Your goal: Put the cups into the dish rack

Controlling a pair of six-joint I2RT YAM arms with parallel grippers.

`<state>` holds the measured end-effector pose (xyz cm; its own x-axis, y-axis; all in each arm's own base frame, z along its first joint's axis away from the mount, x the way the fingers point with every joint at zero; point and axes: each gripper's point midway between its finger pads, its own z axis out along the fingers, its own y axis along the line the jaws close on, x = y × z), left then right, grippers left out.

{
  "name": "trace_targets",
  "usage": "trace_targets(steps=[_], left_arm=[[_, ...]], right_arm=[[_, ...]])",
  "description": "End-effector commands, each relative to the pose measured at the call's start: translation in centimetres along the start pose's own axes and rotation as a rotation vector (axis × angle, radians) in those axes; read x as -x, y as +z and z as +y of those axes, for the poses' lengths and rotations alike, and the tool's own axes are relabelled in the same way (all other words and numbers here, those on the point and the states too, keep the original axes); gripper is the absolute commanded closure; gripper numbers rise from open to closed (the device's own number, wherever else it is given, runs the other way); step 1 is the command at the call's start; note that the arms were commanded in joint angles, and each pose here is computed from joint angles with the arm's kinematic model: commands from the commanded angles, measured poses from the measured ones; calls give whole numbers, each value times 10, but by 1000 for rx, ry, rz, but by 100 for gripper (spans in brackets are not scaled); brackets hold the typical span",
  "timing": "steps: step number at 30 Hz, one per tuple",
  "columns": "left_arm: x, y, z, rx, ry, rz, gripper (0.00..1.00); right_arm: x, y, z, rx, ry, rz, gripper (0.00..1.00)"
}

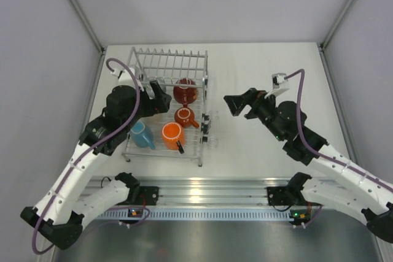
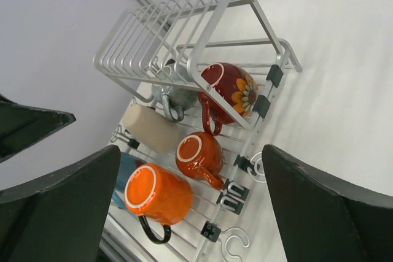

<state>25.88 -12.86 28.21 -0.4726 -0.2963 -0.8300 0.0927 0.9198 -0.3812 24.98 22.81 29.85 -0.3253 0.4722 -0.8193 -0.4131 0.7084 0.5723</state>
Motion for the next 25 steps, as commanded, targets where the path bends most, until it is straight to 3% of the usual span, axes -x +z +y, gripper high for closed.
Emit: trace_targets(steps=[1, 11, 25], left_arm=[[39, -16, -25, -116, -8, -128, 2], [67, -51, -38, -256, -19, -328, 2], [65, -54, -39, -273, -18, -337, 2]], right_arm=[[30, 0, 8, -20, -23, -44, 1], [31, -4, -5, -157, -89, 60, 1], [32, -10, 5, -81, -85, 43, 0]])
